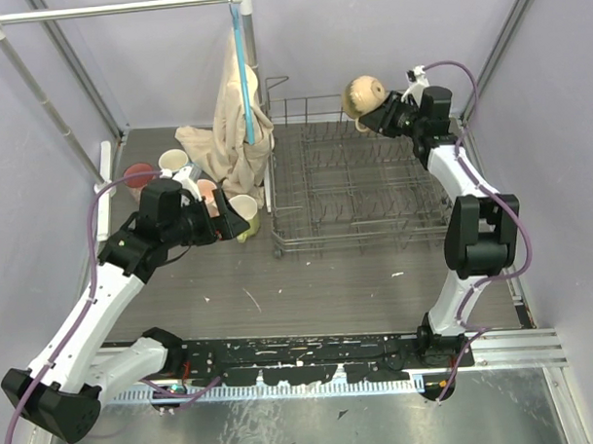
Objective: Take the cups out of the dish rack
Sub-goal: Unload the cup from the dish rack.
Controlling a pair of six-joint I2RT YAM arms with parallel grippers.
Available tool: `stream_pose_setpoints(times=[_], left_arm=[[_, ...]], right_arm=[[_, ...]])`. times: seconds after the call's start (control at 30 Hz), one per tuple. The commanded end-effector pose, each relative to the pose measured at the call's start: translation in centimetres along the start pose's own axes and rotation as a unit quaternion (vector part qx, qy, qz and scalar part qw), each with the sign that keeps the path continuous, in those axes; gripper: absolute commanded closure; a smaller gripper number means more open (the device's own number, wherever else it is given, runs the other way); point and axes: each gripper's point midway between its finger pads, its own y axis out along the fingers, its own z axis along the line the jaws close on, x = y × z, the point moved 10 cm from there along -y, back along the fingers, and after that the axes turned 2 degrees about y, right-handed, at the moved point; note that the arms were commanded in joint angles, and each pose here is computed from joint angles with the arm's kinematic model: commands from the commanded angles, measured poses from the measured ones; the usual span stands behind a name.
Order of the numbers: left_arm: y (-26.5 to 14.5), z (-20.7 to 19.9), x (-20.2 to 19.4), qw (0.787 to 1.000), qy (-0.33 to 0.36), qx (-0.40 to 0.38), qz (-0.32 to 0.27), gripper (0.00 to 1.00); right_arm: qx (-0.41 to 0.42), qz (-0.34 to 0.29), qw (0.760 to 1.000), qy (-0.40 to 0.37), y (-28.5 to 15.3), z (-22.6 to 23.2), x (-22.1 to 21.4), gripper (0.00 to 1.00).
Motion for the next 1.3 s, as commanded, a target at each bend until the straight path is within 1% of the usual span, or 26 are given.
stream_pose_setpoints(times=[0.0,0.13,0.27,0.43,0.6,0.8,0.93,1.03,1.17,1.27], left_arm=[[0.1,-0.8,0.9,0.998,0.008,-0.046,-0.046,0.02],[0.8,-1.3,1.5,0.996,-0.001,-0.063,-0.066,0.02],[1.6,-1.9,2.6,0.992,0.0,-0.088,-0.091,0.02],[2.6,-2.9,4.1,0.985,-0.004,-0.122,-0.121,0.02],[4.2,-3.7,5.5,0.981,-0.008,-0.147,-0.127,0.02],[6.4,-4.6,6.1,0.963,-0.028,-0.226,-0.145,0.02],[8.0,-4.9,5.9,0.952,-0.047,-0.27,-0.137,0.01],[8.3,-5.3,5.4,0.941,-0.053,-0.303,-0.142,0.01],[8.1,-6.2,5.0,0.933,-0.043,-0.326,-0.146,0.02],[8.8,-6.4,5.0,0.928,-0.043,-0.339,-0.148,0.02]], right_arm=[[0.142,-0.128,0.979,-0.063,-4.7,7.3,5.2,0.99],[0.187,-0.14,0.971,-0.043,-6.7,8.0,4.2,0.99],[0.23,-0.138,0.963,-0.015,-8.6,8.7,2.9,0.99],[0.273,-0.144,0.951,0.014,-10.9,9.8,0.7,0.99],[0.327,-0.142,0.934,0.04,-13.3,11.1,-1.5,0.99],[0.36,-0.115,0.925,0.04,-16.1,13.0,-3.3,0.99],[0.376,-0.105,0.92,0.04,-17.4,14.4,-4.9,0.99],[0.39,-0.099,0.915,0.041,-18.1,15.3,-6.4,0.99],[0.408,-0.074,0.908,0.05,-18.1,16.3,-8.3,0.99],[0.424,-0.064,0.902,0.052,-18.4,17.2,-8.9,0.99]])
